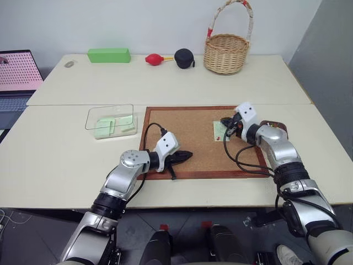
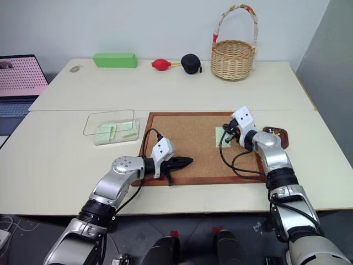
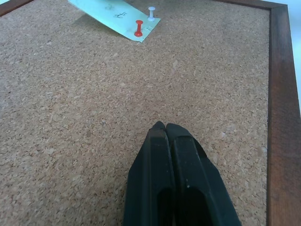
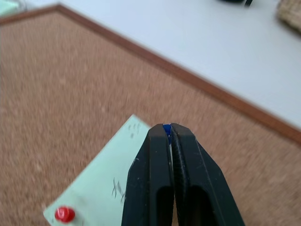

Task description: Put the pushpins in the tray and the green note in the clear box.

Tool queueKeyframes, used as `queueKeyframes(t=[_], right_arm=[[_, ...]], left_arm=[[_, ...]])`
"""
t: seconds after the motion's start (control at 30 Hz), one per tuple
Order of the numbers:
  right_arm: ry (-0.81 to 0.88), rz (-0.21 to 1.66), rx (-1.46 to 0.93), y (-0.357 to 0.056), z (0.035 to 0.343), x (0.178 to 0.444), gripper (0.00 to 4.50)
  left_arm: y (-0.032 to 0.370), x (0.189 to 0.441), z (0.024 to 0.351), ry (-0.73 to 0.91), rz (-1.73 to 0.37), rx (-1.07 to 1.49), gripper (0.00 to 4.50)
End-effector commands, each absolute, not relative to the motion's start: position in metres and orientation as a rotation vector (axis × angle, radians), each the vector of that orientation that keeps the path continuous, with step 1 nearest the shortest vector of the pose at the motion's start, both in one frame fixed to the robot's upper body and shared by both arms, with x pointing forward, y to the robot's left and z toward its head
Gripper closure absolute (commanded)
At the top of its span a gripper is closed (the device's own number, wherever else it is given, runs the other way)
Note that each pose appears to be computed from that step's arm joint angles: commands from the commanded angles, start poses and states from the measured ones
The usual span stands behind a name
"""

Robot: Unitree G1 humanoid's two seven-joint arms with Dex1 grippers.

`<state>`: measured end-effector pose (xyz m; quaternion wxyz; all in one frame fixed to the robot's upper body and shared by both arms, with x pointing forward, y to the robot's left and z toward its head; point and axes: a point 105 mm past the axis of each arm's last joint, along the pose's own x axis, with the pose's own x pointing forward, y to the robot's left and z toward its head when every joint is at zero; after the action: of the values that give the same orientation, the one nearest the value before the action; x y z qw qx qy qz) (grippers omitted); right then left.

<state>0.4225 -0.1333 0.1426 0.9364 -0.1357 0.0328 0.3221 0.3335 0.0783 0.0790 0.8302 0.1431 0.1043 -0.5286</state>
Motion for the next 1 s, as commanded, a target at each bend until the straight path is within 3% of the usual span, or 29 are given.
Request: queueKeyframes(t=[0.03,0.37,0.6,0.93,1.0], right_arm=[[0.001,0.633,-0.266,-0.142,0.166,0.42,4.43],[0.011,0.512,-0.292,-0.199,0.176,0.397,4.43],[0.109,0.35,-0.452,-0.255,0.155,0.378,4.43],[0.19,0.183,-0.545,-0.293,0.139,0.384,4.43],[0.192,0.176,-0.543,-0.294,0.14,0.386,4.02]], left_arm=[[0.082,0.325,0.062,0.306,-1.142,0.329,4.5],[0.079,0.322,0.063,0.298,-1.162,0.317,4.5],[0.079,0.321,0.062,0.299,-1.174,0.324,4.5],[0.08,0.325,0.065,0.289,-1.163,0.331,4.5],[0.082,0.325,0.064,0.291,-1.158,0.335,4.5]])
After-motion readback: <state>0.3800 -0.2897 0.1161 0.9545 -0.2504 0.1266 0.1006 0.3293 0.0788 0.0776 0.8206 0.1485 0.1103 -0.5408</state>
